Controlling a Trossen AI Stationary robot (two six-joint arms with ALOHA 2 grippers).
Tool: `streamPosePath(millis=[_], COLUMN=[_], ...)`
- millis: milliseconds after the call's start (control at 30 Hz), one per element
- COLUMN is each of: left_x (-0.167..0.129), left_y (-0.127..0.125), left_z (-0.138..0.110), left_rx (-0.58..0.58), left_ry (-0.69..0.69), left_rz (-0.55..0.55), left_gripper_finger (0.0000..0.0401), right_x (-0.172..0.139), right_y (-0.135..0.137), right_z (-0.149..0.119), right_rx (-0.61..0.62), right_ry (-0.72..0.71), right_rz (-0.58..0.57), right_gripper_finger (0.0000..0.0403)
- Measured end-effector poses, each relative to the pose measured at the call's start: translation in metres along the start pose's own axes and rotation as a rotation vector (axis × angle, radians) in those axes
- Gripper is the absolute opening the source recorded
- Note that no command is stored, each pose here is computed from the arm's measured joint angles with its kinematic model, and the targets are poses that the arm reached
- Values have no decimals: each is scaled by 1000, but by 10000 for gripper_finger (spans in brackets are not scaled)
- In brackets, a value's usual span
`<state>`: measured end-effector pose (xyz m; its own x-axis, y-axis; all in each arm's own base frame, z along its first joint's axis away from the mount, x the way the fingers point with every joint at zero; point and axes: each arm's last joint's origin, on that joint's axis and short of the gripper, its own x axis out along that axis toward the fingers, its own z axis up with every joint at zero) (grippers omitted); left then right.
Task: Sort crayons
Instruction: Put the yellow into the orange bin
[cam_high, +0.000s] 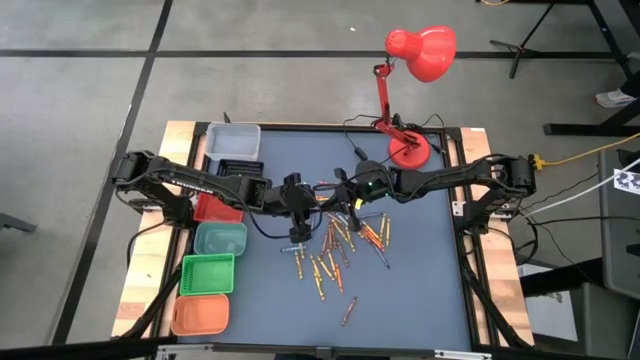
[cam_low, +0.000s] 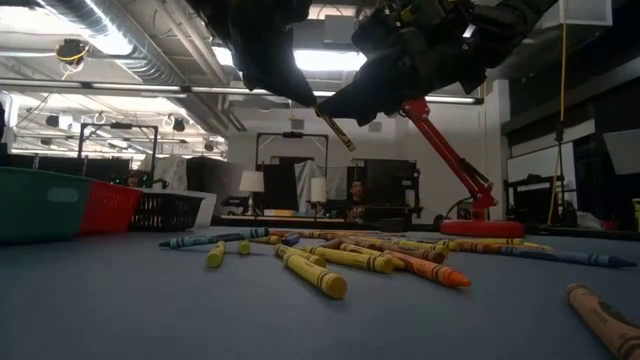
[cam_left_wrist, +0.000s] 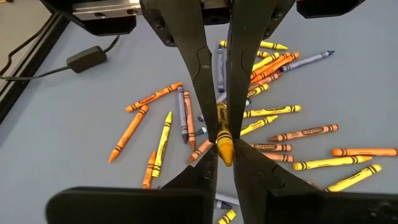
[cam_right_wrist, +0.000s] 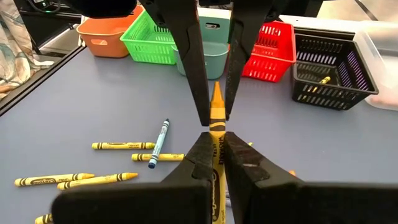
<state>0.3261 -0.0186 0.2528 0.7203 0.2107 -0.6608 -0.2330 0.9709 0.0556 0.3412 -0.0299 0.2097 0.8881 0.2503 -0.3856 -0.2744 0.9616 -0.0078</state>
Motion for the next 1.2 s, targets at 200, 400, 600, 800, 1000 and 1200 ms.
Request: streamPosePath(millis=[200, 400, 600, 800, 1000, 1200], left_x=[0, 0, 0, 0, -5, -36], left_y=[0, 0, 0, 0, 2, 12], left_z=[0, 0, 0, 0, -6, -12], left_rx=[0, 0, 0, 1, 16, -22], left_ry=[1, 1, 0, 2, 62, 143], left_rz=[1, 1, 1, 4, 9, 28], left_gripper_finger=[5, 5, 5, 5, 5, 5], right_x=[0, 0, 0, 0, -1, -2], right_y=[0, 0, 0, -1, -3, -3], right_z=[0, 0, 0, 0, -7, -19], right_rx=[0, 0, 1, 2, 23, 53], right_ry=[2, 2, 2, 9, 86, 213], right_rz=[0, 0, 0, -50, -127, -170], right_gripper_finger=[17, 17, 32, 100, 141, 147])
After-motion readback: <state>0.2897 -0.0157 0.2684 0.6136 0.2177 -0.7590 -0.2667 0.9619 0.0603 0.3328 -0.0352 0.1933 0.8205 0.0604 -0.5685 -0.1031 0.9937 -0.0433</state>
